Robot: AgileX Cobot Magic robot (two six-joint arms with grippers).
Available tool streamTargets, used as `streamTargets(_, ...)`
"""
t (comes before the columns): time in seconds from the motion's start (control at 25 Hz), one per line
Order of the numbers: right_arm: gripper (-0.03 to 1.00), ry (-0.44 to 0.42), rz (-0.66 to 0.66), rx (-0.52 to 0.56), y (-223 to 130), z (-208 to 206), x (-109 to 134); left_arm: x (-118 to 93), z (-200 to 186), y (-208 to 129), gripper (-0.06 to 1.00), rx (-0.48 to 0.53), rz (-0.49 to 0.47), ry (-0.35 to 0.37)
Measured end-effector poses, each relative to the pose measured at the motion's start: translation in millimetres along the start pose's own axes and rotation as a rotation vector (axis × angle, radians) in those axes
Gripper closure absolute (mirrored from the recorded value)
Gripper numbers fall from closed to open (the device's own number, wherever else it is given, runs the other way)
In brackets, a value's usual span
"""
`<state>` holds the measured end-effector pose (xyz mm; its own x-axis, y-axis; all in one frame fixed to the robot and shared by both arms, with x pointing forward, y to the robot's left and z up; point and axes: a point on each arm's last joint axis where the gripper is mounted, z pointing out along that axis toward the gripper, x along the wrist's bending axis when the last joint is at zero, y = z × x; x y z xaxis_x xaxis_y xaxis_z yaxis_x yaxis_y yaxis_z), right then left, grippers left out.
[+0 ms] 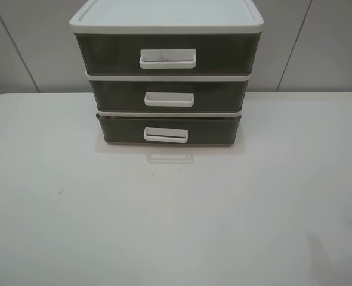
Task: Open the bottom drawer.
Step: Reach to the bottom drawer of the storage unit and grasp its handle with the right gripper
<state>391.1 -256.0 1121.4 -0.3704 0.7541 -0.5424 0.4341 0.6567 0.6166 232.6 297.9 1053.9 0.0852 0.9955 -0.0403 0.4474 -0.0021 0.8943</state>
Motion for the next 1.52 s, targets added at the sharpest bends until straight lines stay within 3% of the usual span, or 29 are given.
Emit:
streamTargets(0.16, 0.17, 0.113, -0.184, -0.029, 26, 30, 38, 0, 0, 0, 0.2, 0.0, 0.0, 0.0)
streamTargets(0.4, 0.17, 0.291, -0.204, -0.014, 44, 74, 102, 0, 0, 0, 0.2, 0.0, 0.0, 0.0)
streamTargets(0.64, 0.17, 0.452, -0.234, -0.058, 13, 105, 150, 0, 0, 0, 0.2, 0.0, 0.0, 0.0)
streamTargets(0.84, 0.17, 0.565, -0.311, -0.115, -16, 111, 172, 0, 0, 0, 0.2, 0.0, 0.0, 0.0)
streamTargets(0.92, 0.17, 0.574, -0.34, -0.159, -21, 115, 174, 0, 0, 0, 0.2, 0.0, 0.0, 0.0)
streamTargets(1.16, 0.17, 0.493, -0.236, -0.28, -13, 140, 179, 0, 0, 0, 0.2, 0.0, 0.0, 0.0)
streamTargets(1.4, 0.17, 0.435, -0.364, -0.307, -21, 164, 205, 0, 0, 0, 0.2, 0.0, 0.0, 0.0)
streamTargets(1.52, 0.17, 0.363, -0.406, -0.325, -24, 175, 208, 0, 0, 0, 0.2, 0.0, 0.0, 0.0)
